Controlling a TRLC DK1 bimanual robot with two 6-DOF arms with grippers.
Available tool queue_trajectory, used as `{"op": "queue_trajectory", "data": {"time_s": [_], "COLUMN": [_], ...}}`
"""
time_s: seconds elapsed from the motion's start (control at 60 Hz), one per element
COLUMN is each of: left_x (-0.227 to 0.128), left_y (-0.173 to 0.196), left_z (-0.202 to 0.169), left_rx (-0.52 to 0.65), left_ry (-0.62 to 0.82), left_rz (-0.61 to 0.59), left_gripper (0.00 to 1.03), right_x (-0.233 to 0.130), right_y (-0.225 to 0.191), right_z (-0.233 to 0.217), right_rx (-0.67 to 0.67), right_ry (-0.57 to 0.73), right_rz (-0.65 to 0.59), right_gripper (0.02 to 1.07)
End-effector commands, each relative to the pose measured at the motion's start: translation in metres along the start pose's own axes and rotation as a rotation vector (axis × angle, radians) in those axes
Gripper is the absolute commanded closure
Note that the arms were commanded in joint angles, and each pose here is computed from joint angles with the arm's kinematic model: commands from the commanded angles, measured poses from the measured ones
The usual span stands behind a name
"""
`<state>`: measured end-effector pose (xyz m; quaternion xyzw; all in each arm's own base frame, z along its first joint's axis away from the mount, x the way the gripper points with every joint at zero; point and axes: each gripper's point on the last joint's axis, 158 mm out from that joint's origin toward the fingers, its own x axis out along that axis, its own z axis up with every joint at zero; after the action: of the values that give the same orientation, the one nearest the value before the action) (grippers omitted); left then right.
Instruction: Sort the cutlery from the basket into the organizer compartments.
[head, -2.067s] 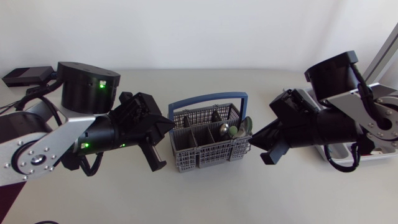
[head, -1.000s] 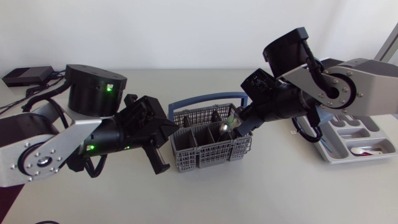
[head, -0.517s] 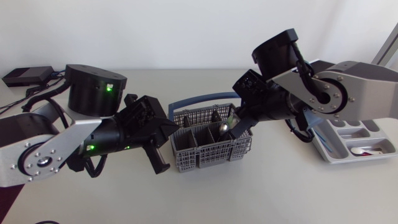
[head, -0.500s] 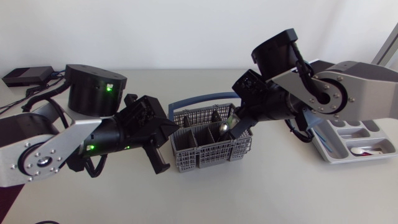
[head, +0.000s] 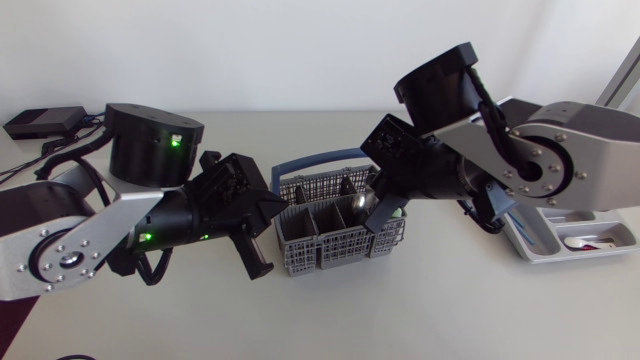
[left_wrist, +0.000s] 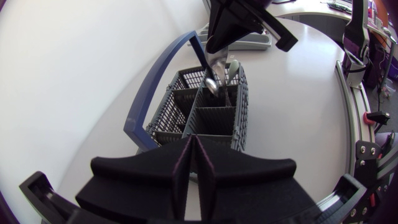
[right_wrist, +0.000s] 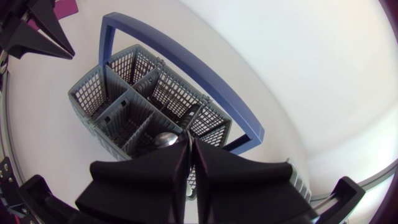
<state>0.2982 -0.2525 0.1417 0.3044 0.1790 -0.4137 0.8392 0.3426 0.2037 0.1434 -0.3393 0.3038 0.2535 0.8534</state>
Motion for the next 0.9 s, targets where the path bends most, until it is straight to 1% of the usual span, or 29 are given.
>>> {"op": "queue_trajectory", "data": {"time_s": [0.0,0.1,0.383,0.433,0.483,0.517,0.6,0.717,0.883], "left_x": [0.000,0.000,-0.001,-0.002,-0.002,-0.003,-0.005,-0.004,-0.006], "left_y": [0.003,0.002,0.002,0.001,-0.001,-0.003,-0.006,-0.014,-0.017], "left_z": [-0.002,-0.001,0.006,0.009,0.014,0.016,0.026,0.046,0.069], "left_rx": [-0.018,-0.017,-0.011,-0.008,-0.002,0.002,0.011,0.026,0.035], "left_ry": [-0.001,-0.002,-0.012,-0.016,-0.026,-0.030,-0.047,-0.080,-0.117], "left_rz": [0.012,0.010,0.007,0.005,0.002,-0.004,-0.014,-0.038,-0.056], "left_gripper": [0.96,0.96,0.95,0.92,0.92,0.89,0.86,0.83,0.75], "right_x": [-0.010,-0.023,-0.057,-0.065,-0.074,-0.080,-0.095,-0.112,-0.131], "right_y": [0.001,-0.001,-0.005,-0.008,-0.010,-0.011,-0.015,-0.017,-0.012], "right_z": [-0.002,0.007,0.026,0.030,0.035,0.037,0.045,0.051,0.055], "right_rx": [-0.055,-0.084,-0.115,-0.115,-0.115,-0.114,-0.106,-0.094,-0.070], "right_ry": [-0.005,-0.032,-0.079,-0.091,-0.111,-0.119,-0.154,-0.203,-0.269], "right_rz": [-0.023,-0.042,-0.038,-0.041,-0.043,-0.040,-0.040,-0.030,0.009], "right_gripper": [1.02,1.02,1.02,1.02,1.01,1.02,1.02,1.02,1.02]}}
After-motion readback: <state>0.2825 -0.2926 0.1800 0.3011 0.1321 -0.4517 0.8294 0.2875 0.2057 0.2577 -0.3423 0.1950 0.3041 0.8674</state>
